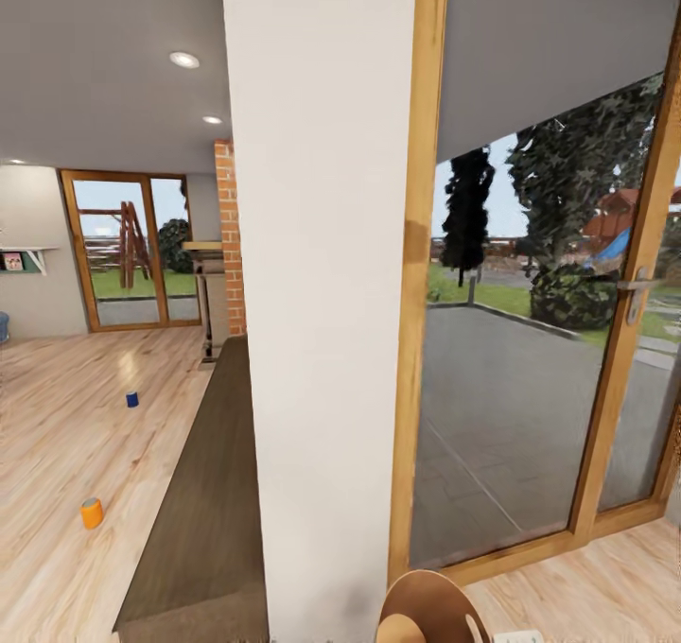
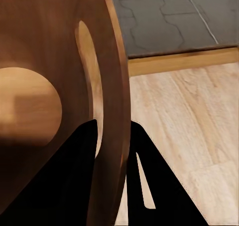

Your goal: Put the three can of soda from the living room inside the tash can in the kitchen.

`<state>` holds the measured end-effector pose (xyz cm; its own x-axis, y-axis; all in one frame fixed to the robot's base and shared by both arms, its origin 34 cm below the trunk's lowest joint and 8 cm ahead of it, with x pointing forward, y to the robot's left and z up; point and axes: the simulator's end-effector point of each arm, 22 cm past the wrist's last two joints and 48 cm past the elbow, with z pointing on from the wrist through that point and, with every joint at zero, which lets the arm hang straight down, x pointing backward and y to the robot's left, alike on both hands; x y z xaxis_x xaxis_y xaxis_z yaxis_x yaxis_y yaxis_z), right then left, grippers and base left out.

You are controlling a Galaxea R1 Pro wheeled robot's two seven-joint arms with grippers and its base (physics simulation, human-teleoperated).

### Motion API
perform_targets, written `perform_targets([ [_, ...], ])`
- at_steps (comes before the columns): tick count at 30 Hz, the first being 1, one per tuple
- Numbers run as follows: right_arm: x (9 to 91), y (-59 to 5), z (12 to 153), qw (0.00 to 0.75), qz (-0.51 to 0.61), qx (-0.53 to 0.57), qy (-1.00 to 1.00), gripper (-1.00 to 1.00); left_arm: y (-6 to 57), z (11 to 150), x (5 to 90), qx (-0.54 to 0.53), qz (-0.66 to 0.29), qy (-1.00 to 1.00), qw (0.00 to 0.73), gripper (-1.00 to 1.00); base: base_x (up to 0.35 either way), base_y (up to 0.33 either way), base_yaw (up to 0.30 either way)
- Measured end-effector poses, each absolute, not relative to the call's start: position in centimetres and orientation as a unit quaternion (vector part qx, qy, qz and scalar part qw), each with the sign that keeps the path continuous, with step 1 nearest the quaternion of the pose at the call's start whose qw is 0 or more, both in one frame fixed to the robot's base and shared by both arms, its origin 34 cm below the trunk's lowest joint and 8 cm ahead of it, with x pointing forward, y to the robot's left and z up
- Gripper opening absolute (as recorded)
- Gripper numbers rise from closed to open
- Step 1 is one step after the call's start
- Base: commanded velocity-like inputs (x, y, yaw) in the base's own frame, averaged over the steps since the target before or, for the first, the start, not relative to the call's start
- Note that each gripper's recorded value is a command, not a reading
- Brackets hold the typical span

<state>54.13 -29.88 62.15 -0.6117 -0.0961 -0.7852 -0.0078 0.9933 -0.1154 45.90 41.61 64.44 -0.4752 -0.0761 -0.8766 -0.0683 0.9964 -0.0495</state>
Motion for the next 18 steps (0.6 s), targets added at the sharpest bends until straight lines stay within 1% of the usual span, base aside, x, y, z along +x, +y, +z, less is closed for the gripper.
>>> perform_targets([
  [15,54.11,-29.82,62.13,0.44,-0.05,-0.029,0.896,-1.0,41.6,64.42,45.89,-0.042,-0.004,0.859,0.51,1.0,-0.323,0.0,0.001],
  [18,54.12,-29.76,62.14,0.44,-0.049,-0.029,0.896,-1.0,41.59,64.41,45.87,-0.041,-0.004,0.859,0.51,1.0,-0.326,0.0,0.083],
])
